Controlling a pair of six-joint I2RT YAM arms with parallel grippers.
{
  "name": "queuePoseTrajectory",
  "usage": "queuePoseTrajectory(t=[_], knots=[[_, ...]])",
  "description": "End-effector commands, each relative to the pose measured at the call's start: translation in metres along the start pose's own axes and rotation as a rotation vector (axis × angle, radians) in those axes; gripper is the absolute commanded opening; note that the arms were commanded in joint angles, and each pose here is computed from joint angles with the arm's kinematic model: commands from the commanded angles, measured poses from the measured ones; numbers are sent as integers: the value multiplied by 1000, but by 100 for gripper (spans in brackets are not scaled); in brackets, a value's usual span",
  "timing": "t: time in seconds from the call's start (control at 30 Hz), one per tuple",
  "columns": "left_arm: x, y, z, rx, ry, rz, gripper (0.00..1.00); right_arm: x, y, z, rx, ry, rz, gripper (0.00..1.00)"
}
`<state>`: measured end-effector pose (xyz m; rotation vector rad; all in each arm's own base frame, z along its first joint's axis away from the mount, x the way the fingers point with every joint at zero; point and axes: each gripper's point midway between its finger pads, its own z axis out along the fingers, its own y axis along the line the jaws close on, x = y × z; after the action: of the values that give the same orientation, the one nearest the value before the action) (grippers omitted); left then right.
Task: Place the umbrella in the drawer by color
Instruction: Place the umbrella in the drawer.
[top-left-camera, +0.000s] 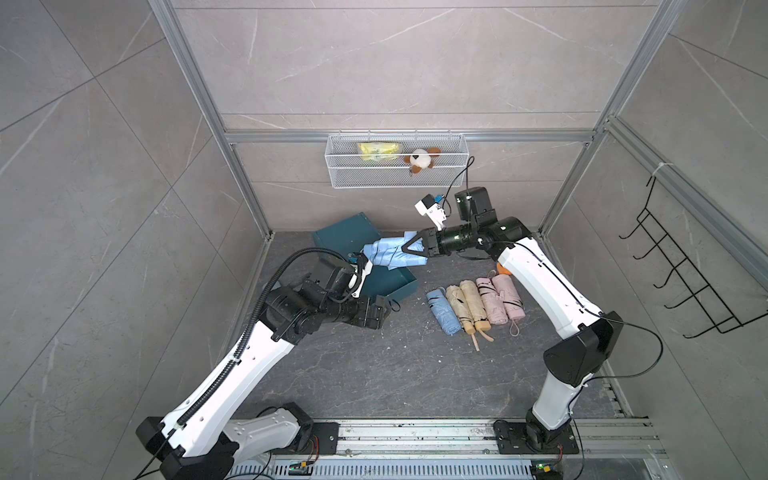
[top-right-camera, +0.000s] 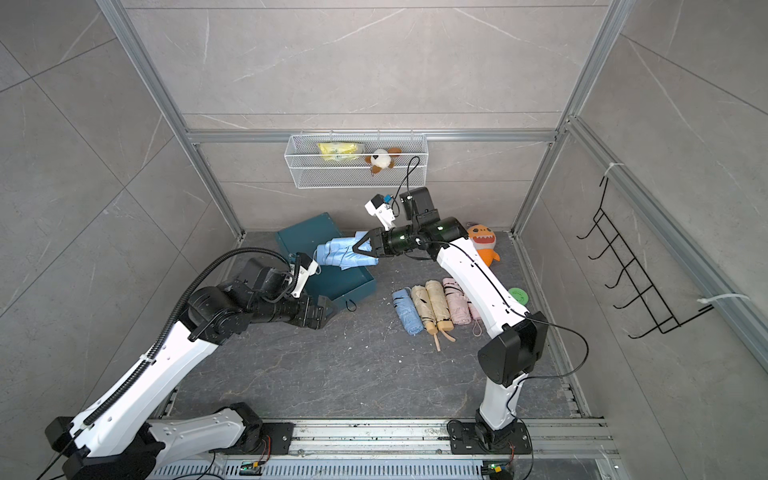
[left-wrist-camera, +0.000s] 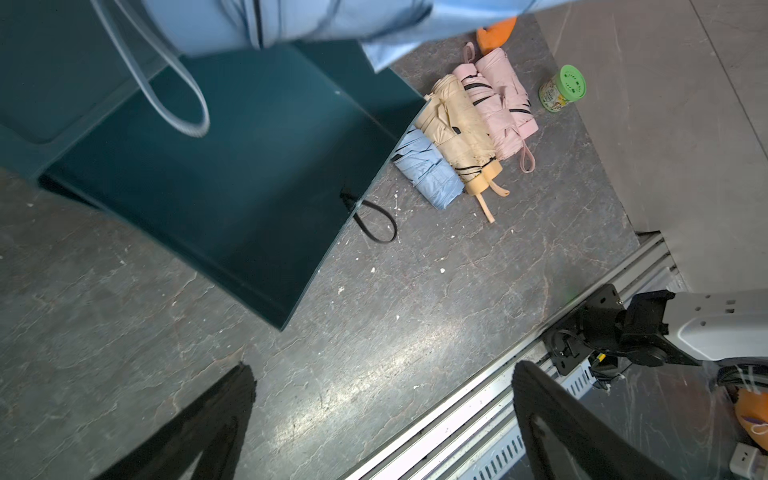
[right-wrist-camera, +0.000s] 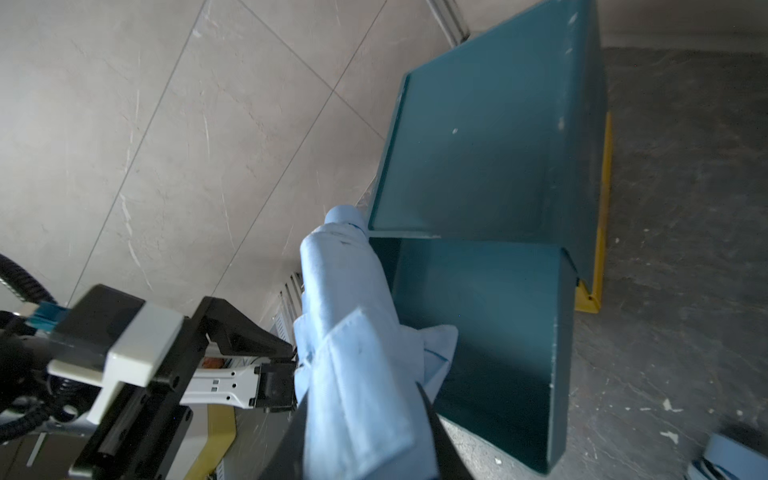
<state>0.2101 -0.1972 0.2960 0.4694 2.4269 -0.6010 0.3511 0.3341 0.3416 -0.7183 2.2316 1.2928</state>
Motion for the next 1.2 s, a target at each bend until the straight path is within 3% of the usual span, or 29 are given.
queuePoseTrajectory(t=[0.0,0.5,1.17], knots=[[2,10,-24,-36,-55,17,100,10,21,10,-48,62,-89,23],[12,30,-17,-56,-60,-45,100,30,-11,30,55,215,-134,22],[12,35,0,-29,-51,-81,100,42,-21,55,23,339,-155,23]])
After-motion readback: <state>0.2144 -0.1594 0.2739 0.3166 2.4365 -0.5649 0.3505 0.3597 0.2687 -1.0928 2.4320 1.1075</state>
